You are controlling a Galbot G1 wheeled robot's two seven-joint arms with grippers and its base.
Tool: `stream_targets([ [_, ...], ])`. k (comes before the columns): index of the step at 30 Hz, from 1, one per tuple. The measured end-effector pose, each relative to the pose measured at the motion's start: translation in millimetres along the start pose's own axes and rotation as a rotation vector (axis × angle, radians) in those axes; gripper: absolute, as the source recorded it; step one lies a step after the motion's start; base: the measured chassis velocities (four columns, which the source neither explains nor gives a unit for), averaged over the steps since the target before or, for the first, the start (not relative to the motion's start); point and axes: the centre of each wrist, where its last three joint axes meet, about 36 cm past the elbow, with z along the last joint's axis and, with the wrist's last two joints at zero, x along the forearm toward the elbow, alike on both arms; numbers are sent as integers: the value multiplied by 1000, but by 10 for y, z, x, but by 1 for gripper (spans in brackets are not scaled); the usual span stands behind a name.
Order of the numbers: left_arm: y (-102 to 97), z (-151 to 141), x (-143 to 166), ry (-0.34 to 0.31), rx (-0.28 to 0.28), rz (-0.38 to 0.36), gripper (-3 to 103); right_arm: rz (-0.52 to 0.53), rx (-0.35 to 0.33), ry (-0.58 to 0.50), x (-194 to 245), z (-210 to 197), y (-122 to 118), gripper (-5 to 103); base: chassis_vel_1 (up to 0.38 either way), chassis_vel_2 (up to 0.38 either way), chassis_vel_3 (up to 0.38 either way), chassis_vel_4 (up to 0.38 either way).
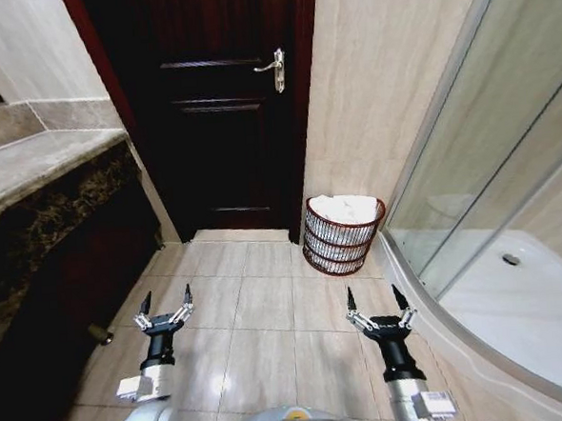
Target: Discard the used towel into the hamper.
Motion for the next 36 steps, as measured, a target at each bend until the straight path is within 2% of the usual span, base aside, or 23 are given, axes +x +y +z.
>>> stream_targets([
  [13, -93, 21, 49, 12, 11, 17, 100, 7, -5, 3, 4, 24, 8, 100, 59, -56, -54, 58],
  [36, -70, 27, 46, 5, 6, 11, 100, 2, 5, 16, 36, 79, -9, 100, 56, -53, -48, 55],
])
